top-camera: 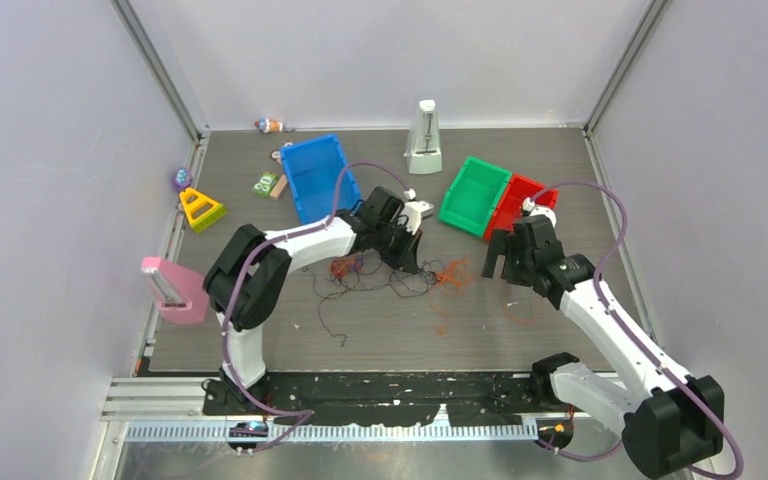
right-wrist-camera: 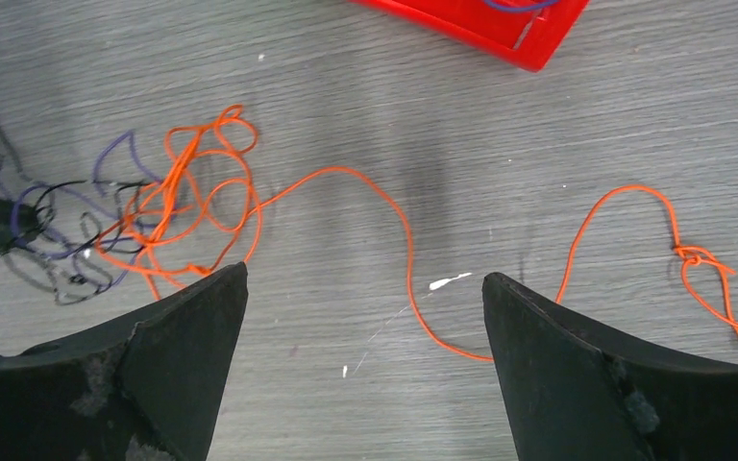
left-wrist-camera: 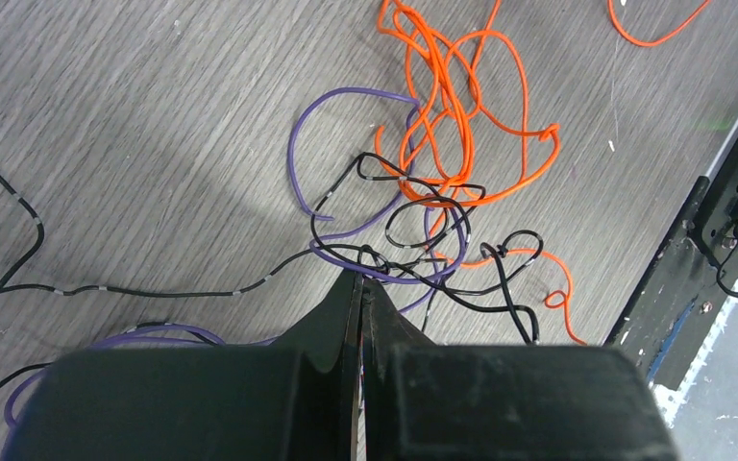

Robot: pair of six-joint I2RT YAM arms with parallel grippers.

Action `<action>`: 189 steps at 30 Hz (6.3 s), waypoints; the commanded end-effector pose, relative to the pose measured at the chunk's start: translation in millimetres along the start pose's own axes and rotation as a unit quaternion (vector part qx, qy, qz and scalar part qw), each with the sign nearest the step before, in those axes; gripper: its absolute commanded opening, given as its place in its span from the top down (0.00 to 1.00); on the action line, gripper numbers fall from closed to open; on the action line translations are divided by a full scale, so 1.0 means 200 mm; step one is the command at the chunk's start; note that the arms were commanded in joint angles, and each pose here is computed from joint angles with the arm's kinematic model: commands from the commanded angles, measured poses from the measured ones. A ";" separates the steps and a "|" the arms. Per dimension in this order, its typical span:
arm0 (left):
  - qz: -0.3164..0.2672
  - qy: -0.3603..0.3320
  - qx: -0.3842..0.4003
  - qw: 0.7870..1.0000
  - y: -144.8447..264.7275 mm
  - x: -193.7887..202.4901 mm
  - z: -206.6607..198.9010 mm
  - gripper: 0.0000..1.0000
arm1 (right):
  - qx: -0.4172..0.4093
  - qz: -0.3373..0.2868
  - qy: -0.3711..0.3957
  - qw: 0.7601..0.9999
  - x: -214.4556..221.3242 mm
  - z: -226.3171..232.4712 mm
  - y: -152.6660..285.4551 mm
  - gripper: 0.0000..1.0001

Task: Untangle the cables
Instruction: Untie the cable, then place the cable in the bin.

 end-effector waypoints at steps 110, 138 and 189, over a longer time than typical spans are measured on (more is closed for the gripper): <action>-0.274 0.034 -0.133 0.952 0.47 -0.45 0.27 1.00 | -0.140 -0.330 -0.043 0.933 -1.03 0.31 1.33 0.95; -0.307 0.013 -0.248 0.919 0.81 -0.13 0.26 0.85 | -0.242 -0.303 -0.024 0.921 -1.43 0.91 0.97 0.95; -0.317 -0.003 -0.273 0.908 0.87 -0.11 0.26 0.87 | -0.102 -0.172 -0.045 0.979 -1.40 0.49 -0.16 0.95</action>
Point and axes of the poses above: each gripper's point midway between its finger pads, its own y axis back along the fingers, its own z axis along the line the jaws close on, x = y × z, the point moved 1 cm from there along y, back along the fingers, and after that the axes turned 15 degrees about -y, right-handed, at the moved point
